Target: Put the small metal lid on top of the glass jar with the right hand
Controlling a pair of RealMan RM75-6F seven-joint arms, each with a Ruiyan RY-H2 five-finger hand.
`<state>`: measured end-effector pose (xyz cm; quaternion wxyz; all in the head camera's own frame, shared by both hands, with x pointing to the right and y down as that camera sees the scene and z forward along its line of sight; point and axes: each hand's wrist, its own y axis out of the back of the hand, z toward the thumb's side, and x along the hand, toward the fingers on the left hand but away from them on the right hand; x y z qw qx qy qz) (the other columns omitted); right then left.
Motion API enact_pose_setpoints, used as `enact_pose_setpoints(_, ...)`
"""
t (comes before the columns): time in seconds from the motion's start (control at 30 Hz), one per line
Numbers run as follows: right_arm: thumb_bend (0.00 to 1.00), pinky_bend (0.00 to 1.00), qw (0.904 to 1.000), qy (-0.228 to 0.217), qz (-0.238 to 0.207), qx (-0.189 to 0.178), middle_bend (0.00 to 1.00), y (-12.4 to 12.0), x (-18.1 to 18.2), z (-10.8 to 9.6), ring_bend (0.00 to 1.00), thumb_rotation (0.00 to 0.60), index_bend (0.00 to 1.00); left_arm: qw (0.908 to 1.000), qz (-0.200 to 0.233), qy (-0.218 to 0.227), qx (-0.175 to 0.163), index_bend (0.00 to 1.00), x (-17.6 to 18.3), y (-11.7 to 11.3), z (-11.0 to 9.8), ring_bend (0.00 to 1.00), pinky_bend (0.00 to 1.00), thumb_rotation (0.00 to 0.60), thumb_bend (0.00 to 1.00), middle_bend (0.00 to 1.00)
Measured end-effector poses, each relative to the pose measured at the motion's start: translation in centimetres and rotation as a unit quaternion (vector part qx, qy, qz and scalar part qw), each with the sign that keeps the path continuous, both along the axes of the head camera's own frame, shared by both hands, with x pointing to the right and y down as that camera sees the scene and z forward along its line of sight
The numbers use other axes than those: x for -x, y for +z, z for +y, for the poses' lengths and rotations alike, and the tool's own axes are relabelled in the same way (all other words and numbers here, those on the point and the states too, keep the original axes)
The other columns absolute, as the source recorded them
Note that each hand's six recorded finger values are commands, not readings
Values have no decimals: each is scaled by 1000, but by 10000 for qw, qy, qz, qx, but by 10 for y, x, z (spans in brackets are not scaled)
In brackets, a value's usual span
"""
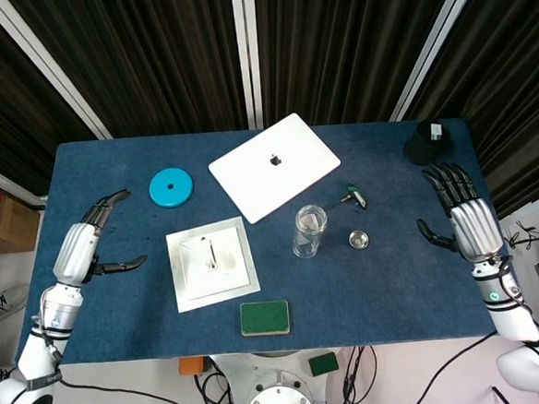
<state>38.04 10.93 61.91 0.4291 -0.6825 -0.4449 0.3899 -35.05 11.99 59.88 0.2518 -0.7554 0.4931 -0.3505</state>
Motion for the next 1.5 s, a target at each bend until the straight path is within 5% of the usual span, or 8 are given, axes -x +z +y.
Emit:
enact_pose_setpoints(0.2,333,0,9923,-349,1130,382,0,13,2,6,0,600,237,9930,-1169,-130,51,95,27,4,29,99,142,411,64,127)
enact_pose_setpoints(0.43,302,0,9756,-1000,1869,564,0,36,16,1,0,600,326,9784,-1950,-474,504,94,63,14,80,91,137,399,65,120)
enact_pose_setpoints(0.53,254,0,9701,-1302,1970,557,0,48,28,-2,0,600,364,9770,-1991,-543,543,94,68,15,88,91,137,408,65,120)
enact_pose_setpoints(0.67,247,0,9686,-1534,1876,552,8,62,44,1,0,600,392,9777,-1911,-651,580,95,70,19,93,91,137,538,64,119)
enact_pose_setpoints(1.0,257,0,9709,-1600,1617,748,41,98,63,10,0,600,466,9777,-1785,-701,850,95,74,33,99,91,137,538,66,115)
enact_pose_setpoints(1.5,315,0,9724,-1501,1462,1026,48,130,78,8,0,600,519,9814,-1644,-717,680,94,76,35,103,91,136,532,69,114)
